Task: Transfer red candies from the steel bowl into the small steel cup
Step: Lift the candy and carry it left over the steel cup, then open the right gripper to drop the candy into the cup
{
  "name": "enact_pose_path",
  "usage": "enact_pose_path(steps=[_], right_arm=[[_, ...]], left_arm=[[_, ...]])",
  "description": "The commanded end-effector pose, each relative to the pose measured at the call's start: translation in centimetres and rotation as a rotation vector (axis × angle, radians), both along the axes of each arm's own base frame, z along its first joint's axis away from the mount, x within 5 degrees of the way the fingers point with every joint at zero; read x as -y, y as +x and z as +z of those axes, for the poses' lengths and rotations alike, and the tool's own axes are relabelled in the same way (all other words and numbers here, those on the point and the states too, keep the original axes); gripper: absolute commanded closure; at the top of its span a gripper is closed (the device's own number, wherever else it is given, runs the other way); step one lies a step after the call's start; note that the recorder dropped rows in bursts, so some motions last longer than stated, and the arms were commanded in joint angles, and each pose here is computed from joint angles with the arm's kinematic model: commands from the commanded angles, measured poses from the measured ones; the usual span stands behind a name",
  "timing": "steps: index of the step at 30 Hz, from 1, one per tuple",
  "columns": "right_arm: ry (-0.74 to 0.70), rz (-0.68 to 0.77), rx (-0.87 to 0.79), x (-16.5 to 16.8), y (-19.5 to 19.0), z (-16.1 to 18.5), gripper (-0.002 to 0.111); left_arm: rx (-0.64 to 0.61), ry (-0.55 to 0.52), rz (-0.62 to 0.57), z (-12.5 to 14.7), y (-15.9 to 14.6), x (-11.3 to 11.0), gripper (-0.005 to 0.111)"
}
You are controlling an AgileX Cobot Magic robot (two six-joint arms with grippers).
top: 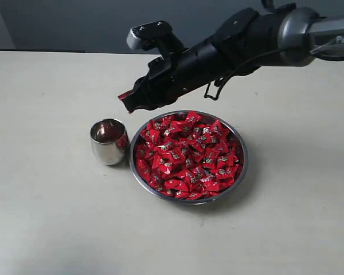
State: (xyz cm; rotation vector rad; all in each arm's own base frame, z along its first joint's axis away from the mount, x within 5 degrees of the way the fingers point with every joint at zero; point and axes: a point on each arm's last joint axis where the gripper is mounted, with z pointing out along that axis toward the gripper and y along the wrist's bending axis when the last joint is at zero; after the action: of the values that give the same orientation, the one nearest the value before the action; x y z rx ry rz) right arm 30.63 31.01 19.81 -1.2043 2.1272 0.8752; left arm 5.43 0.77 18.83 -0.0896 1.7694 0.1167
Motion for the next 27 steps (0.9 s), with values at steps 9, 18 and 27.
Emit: enact_pose_path(steps=[9,18,27], right_arm=[[0.016,0.071,-0.042,-4.3,-0.5,-1.5,0.109],[-0.020,0.081,-0.092,-4.6,-0.3,-2.9,0.109],[-0.038,0.091,-0.101,-4.8,-0.6,-3.5,0.109]], left_arm=[[0.003,-0.003,0.001,-0.1,0.0,0.0,0.106],[0.003,-0.003,0.001,-0.1,0.0,0.0,0.106],[0.003,-0.003,0.001,-0.1,0.0,0.0,0.106]])
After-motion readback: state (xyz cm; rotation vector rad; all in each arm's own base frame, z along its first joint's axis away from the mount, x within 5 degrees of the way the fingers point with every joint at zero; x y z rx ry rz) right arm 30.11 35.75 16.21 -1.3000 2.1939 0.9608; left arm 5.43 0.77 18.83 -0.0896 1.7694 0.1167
